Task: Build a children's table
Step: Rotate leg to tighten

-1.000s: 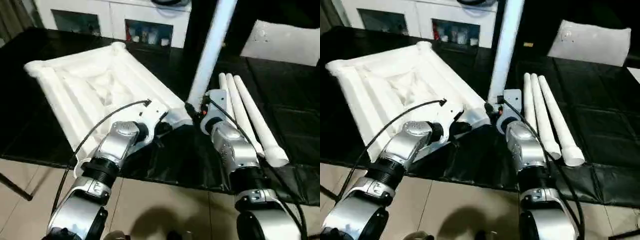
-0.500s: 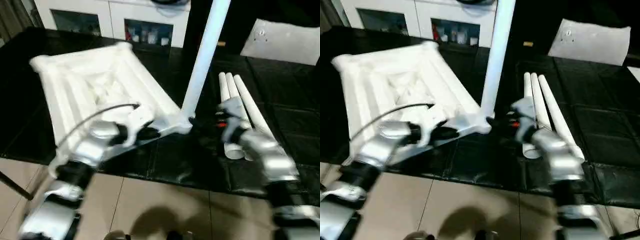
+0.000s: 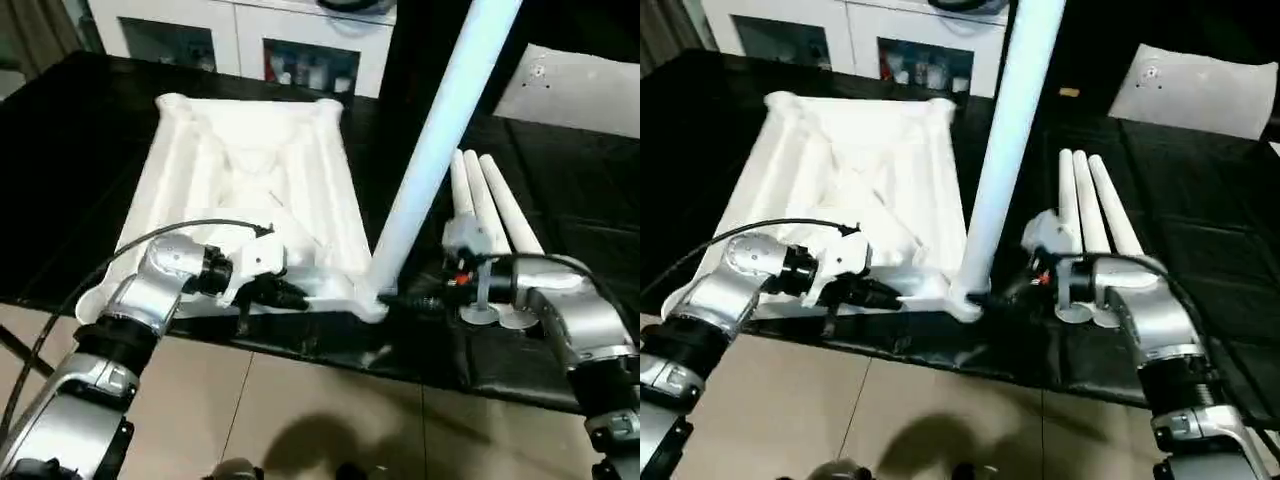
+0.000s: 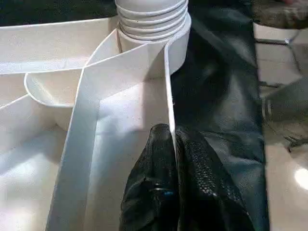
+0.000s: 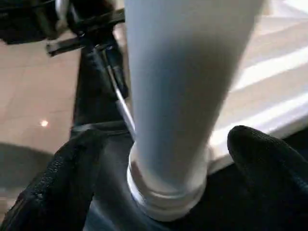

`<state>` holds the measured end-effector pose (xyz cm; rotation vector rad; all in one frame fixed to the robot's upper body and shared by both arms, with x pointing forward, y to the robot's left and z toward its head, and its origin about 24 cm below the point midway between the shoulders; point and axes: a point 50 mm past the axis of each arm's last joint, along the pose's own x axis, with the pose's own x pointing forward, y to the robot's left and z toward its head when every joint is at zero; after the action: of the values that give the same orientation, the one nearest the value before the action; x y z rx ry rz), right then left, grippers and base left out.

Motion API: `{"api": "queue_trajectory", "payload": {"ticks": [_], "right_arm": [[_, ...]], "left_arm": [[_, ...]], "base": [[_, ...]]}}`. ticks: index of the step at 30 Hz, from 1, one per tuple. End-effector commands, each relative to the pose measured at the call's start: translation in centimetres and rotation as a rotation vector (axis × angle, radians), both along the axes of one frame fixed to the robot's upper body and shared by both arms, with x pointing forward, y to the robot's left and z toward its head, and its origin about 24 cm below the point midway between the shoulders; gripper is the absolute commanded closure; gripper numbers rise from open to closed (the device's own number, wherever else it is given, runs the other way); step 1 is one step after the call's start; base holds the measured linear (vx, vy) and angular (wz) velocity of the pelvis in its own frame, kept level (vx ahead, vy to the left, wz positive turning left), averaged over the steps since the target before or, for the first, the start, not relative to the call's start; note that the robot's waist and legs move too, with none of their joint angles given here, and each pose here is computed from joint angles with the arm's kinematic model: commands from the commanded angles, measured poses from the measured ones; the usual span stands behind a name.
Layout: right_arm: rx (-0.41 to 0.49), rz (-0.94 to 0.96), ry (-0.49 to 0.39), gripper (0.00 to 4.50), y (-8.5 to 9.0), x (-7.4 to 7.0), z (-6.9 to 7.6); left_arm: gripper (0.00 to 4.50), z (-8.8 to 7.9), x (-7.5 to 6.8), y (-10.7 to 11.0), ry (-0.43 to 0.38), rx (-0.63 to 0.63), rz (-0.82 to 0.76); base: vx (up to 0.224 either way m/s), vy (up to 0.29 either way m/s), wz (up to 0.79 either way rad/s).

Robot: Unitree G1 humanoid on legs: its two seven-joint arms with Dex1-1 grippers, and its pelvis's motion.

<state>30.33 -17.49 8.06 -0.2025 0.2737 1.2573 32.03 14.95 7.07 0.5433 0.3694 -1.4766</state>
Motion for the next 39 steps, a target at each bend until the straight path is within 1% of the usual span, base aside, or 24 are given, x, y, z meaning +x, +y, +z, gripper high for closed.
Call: {"api": "queue_trajectory", "payload": {"ticks": [1,2,5,6,7,8,11,12,13,19,20,21,27,33,34,35,37,39], "right_arm": [[-0.019,0.009,0.005,0.39,-0.1,0.4,0.0],[-0.012,0.014,0.013,0.39,0.0,0.5,0.0],[-0.009,0.041,0.031,0.72,0.3,0.5,-0.2],[-0.012,0.047,0.035,0.72,0.4,0.4,-0.4],[-0.014,0.053,0.041,0.95,0.5,0.4,-0.5],[-0.015,0.057,0.045,0.95,0.6,0.4,-0.6],[-0.014,0.07,0.056,1.2,0.8,0.4,-0.9],[-0.01,0.089,0.071,1.4,1.0,0.3,-1.1],[-0.012,0.093,0.073,1.4,1.0,0.2,-1.2],[-0.019,0.104,0.083,1.92,1.3,0.0,-1.7],[-0.017,0.107,0.088,1.92,1.3,-0.1,-1.8],[-0.016,0.109,0.091,2.07,1.3,-0.1,-1.8],[-0.012,0.115,0.103,2.29,1.4,-0.5,-2.1],[0.048,0.066,0.116,2.4,1.8,-0.9,-2.2],[0.048,0.066,0.116,2.4,1.8,-0.9,-2.2],[0.083,-0.029,0.128,2.4,2.8,-0.6,-2.5],[0.096,-0.149,0.129,2.41,3.8,0.0,-3.0],[0.12,-0.246,0.139,2.41,4.8,0.7,-3.2]], "left_arm": [[4.5,0.5,-0.1,-1.0,-0.015,0.026,-0.115],[4.5,0.5,-0.1,-1.0,-0.014,0.03,-0.123],[4.5,0.5,0.0,-1.0,-0.015,0.029,-0.14],[4.5,0.5,0.0,-1.0,-0.016,0.031,-0.142],[4.5,0.5,0.0,-1.0,-0.015,0.032,-0.146],[4.5,0.5,0.0,-1.0,-0.016,0.033,-0.148],[4.5,0.5,0.1,-1.1,-0.019,0.033,-0.151],[4.5,0.5,0.1,-1.1,-0.019,0.032,-0.153],[4.5,0.5,0.1,-1.1,-0.019,0.031,-0.152],[4.5,0.3,0.1,-1.1,-0.017,0.03,-0.149],[4.5,0.3,0.1,-1.1,-0.016,0.029,-0.147],[4.5,0.2,0.1,-1.1,-0.016,0.029,-0.145],[4.5,0.2,0.2,-1.0,-0.016,0.027,-0.13],[4.5,0.2,0.7,-0.9,-0.018,-0.027,-0.019],[4.5,0.2,0.7,-0.9,-0.018,-0.027,-0.019],[4.5,0.2,1.2,-1.1,-0.025,-0.078,0.096],[4.5,0.3,1.7,-1.5,-0.029,-0.126,0.21],[4.5,0.6,2.0,-2.1,-0.02,-0.184,0.284]], "base": [[0.0,0.0,0.0],[0.0,0.0,0.0],[0.0,0.0,0.0],[0.0,0.0,0.0],[0.0,0.0,0.0],[0.0,0.0,0.0],[0.0,0.0,0.0],[0.0,0.0,0.0],[0.0,0.0,0.0],[0.0,0.0,0.0],[0.0,0.0,0.0],[0.0,0.0,0.0],[0.0,0.0,0.0],[0.0,0.0,0.0],[0.0,0.0,0.0],[0.0,0.0,0.0],[0.0,0.0,0.0],[0.0,0.0,0.0]]}}
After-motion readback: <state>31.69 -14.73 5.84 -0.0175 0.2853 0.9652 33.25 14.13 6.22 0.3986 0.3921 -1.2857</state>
